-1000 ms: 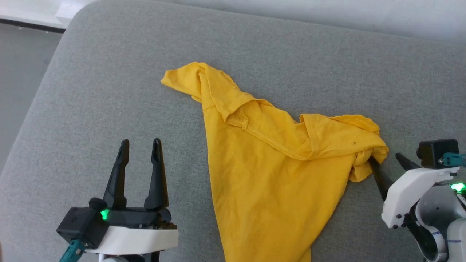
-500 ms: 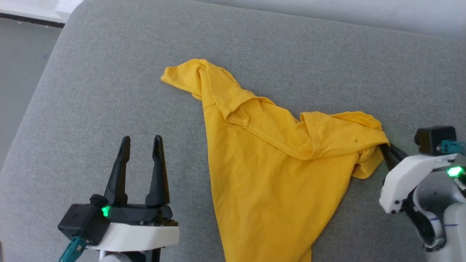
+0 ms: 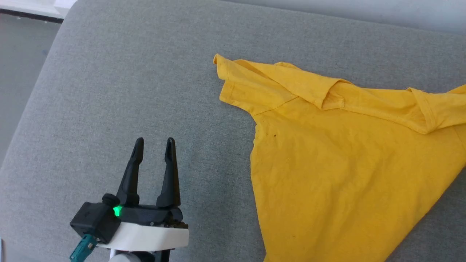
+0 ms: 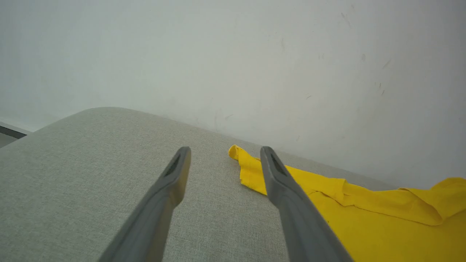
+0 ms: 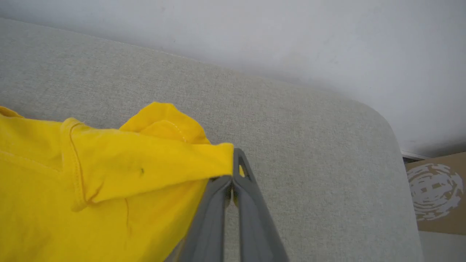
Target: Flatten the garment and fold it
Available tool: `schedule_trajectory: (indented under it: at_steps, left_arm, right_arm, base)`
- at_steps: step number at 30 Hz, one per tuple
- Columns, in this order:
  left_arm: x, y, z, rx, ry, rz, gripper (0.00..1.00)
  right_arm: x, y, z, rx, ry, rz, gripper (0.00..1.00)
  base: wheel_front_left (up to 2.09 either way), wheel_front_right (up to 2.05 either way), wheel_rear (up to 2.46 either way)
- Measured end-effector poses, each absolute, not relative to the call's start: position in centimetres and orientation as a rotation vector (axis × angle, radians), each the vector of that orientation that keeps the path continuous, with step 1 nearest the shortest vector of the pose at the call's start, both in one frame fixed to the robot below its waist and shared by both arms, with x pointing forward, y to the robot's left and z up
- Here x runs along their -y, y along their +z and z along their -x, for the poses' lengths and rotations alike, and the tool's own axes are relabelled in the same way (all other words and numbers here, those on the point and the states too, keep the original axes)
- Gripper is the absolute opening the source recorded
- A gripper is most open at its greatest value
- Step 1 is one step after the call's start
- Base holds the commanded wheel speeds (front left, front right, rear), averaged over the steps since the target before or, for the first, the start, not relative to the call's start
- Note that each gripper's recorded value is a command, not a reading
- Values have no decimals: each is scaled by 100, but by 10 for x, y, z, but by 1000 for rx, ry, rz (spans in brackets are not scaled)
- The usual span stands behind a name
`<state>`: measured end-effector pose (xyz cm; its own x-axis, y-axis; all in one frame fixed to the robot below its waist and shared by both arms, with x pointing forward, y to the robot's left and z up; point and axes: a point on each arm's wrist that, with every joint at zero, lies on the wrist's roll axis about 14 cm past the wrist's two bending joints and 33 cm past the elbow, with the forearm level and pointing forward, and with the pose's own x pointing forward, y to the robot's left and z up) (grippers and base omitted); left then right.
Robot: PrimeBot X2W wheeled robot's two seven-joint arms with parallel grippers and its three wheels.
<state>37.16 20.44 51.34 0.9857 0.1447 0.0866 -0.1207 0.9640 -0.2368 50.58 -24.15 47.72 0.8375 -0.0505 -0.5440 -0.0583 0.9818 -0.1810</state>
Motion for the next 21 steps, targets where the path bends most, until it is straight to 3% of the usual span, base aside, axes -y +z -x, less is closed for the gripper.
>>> schedule_trajectory:
  at_steps: [1,2,11,16,21]
  left_arm:
    - [-204,511,-372,97,134,233,100]
    - [-204,510,-373,93,134,233,100]
    - [-202,505,-381,83,122,218,100]
    - [-198,514,-380,111,94,203,100]
    - [-193,525,-372,141,75,199,100]
  right_arm:
    - [244,472,-506,-593,-6,195,44]
    - [243,467,-508,-597,-10,198,100]
    - [213,445,-518,-562,52,194,100]
    - [194,488,-518,-376,96,137,100]
    - [180,527,-484,-174,99,36,100]
  base:
    - [0,0,0]
    - [0,0,0]
    - [0,0,0]
    - [0,0,0]
    - [0,0,0]
